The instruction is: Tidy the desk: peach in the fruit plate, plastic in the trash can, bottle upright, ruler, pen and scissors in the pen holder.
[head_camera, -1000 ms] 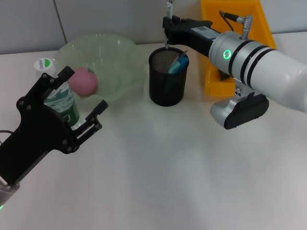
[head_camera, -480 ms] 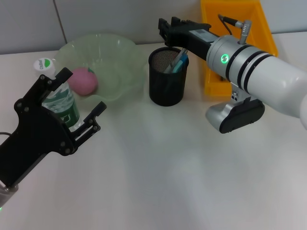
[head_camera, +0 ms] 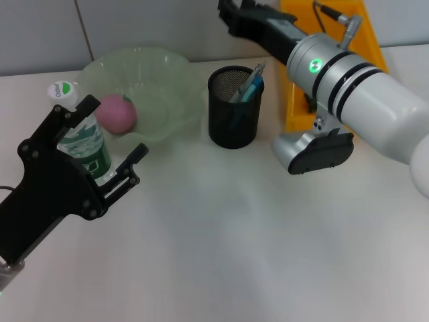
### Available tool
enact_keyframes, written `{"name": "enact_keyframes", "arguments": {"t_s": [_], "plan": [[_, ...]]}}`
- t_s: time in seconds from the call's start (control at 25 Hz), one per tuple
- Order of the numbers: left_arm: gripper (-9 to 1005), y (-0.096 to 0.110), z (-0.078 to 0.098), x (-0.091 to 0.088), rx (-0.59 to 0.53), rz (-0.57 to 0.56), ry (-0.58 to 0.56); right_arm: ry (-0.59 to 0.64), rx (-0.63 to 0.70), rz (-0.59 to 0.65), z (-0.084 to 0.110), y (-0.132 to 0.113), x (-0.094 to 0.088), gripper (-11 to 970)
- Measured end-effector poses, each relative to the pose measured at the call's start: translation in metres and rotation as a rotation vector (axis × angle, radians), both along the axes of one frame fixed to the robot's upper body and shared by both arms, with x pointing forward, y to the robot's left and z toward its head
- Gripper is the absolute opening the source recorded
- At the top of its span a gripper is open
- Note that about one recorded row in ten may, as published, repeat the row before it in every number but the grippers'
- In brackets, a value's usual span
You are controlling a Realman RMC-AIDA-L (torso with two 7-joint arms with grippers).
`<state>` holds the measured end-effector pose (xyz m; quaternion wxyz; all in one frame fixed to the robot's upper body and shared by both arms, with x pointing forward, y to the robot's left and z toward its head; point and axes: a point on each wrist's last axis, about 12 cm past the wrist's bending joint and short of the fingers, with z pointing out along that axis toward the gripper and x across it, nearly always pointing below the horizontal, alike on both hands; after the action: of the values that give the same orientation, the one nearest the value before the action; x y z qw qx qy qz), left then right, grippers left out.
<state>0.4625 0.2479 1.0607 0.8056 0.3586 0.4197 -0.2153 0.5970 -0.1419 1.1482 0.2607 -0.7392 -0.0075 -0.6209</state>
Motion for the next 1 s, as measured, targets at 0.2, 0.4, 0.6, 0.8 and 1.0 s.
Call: {"name": "enact_keyframes", "arguments": {"t_s": [0.2,0.4,0.6,0.8,1.0], "plan": [[753,0.002,0.000,-0.004,-0.011,0.001,-0.002,0.005,0.224,-0.044,0.015,-0.003,-0.006,447],[753,0.004,0.001,-0.005,-0.025,0.011,-0.013,0.021,0.595,-0.060,0.045,-0.007,-0.015,537],[753,0.004,0.003,-0.003,-0.034,0.018,-0.022,0.099,1.089,-0.052,0.073,-0.022,-0.024,548],[753,0.006,0.006,-0.001,-0.062,0.013,-0.011,0.214,1.614,-0.022,0.089,-0.044,-0.020,560],[753,0.009,0.008,0.004,-0.092,-0.022,0.054,0.480,2.155,0.027,0.092,-0.063,-0.015,573]]}}
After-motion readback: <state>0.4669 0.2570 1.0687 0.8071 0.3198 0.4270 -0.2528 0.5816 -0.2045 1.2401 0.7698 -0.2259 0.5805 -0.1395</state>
